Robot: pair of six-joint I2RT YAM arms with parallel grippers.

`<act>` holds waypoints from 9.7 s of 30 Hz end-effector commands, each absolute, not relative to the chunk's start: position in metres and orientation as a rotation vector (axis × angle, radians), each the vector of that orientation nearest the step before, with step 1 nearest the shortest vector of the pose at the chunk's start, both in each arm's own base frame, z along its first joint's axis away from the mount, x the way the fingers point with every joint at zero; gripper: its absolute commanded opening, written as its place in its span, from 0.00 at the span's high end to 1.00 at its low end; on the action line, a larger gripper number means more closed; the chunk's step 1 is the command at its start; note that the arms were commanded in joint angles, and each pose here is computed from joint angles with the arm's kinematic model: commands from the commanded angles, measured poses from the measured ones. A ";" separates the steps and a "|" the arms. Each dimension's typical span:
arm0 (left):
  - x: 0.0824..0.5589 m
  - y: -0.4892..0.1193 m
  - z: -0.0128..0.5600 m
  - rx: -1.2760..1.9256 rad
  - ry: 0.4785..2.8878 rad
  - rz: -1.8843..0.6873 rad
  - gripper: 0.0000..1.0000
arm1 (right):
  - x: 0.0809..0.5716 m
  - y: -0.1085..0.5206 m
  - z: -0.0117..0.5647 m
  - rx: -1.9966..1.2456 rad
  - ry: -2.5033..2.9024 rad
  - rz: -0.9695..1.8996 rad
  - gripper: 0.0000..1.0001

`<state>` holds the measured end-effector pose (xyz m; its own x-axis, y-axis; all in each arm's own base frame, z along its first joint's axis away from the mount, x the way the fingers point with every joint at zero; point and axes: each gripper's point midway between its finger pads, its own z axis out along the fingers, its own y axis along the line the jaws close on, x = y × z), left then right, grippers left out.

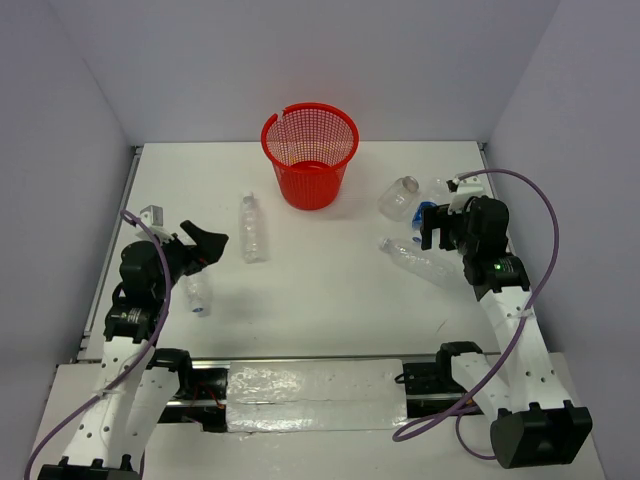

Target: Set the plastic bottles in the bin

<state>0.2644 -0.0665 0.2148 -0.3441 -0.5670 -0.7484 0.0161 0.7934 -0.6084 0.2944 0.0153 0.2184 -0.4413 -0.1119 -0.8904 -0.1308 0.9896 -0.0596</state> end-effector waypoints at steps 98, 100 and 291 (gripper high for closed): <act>0.256 -0.017 0.154 -0.723 2.223 -0.234 0.01 | 0.382 0.267 0.415 -1.100 1.389 0.683 0.00; 0.261 -0.013 0.148 -0.731 2.260 -0.205 0.01 | 0.363 0.258 0.384 -1.146 1.441 0.699 0.00; 0.325 -0.114 0.175 -0.353 2.159 -0.526 0.01 | 0.404 0.257 0.393 -0.987 1.440 1.054 0.01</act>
